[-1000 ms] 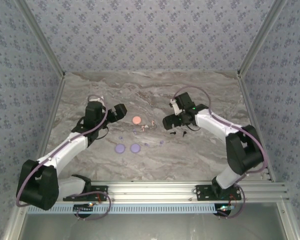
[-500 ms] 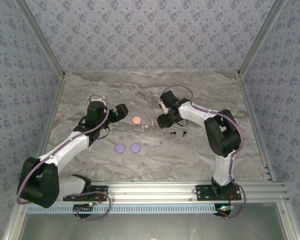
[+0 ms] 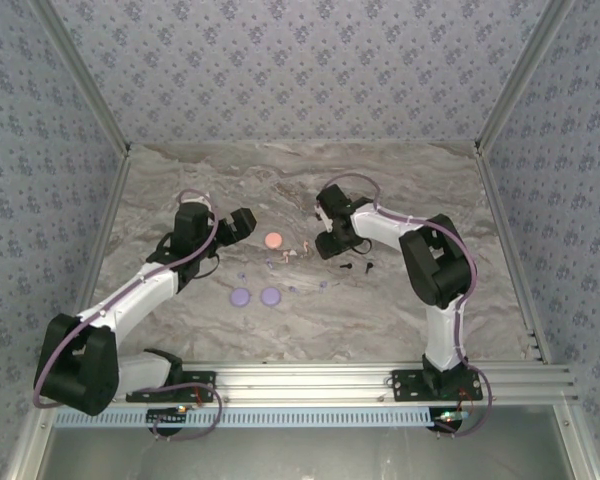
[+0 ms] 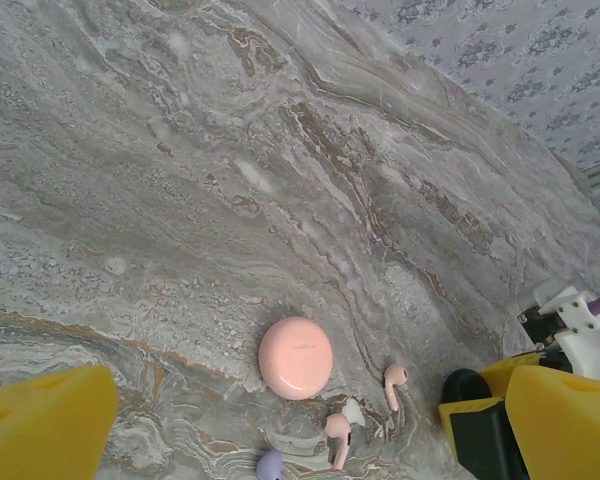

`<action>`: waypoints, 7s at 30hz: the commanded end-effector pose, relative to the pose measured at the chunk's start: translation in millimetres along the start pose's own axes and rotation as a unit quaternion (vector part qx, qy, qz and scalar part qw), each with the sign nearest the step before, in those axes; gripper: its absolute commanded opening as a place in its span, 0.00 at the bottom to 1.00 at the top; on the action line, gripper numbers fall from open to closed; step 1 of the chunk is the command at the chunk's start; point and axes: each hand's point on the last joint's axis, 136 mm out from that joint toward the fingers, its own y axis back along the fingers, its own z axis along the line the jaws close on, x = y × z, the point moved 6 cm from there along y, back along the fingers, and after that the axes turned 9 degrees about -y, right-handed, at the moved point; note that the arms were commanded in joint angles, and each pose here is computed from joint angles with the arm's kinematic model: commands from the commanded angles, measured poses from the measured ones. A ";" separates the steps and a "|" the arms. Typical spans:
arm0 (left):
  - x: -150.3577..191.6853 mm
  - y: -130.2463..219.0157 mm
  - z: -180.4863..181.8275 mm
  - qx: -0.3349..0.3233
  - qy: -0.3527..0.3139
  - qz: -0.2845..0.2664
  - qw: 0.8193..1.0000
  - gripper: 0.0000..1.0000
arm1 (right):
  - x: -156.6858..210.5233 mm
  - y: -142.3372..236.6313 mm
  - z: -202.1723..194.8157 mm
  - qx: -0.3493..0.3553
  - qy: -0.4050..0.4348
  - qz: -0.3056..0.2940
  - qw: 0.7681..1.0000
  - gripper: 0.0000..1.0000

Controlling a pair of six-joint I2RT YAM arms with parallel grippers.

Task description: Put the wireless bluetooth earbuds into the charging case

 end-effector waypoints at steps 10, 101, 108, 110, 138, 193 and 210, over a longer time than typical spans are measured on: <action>-17.1 12.3 -12.5 0.006 -0.020 -0.017 1.000 0.99 | -1.1 16.8 -4.4 0.030 0.037 -0.030 0.998 0.48; -13.3 77.3 -216.1 0.415 -0.416 -0.160 0.793 0.00 | 28.8 302.5 -8.2 -0.340 0.106 -0.479 0.803 0.97; -8.5 74.9 -220.8 0.426 -0.421 -0.149 0.787 0.00 | 18.3 296.1 -6.0 -0.331 0.102 -0.473 0.810 0.97; -8.4 75.8 -221.2 0.428 -0.422 -0.149 0.785 0.00 | 15.5 294.3 -5.6 -0.328 0.101 -0.472 0.812 0.97; 4.9 65.6 -211.9 0.395 -0.460 -0.159 0.779 0.00 | -1.2 299.7 -18.7 -0.323 0.069 -0.466 0.821 0.97; 20.7 80.5 -170.1 0.325 -0.468 -0.190 0.799 0.00 | 64.0 25.1 -72.8 -0.009 -0.232 0.112 0.966 0.45; 19.4 80.5 -171.0 0.324 -0.467 -0.187 0.801 0.00 | 70.6 10.2 -68.7 0.004 -0.224 0.134 0.965 0.31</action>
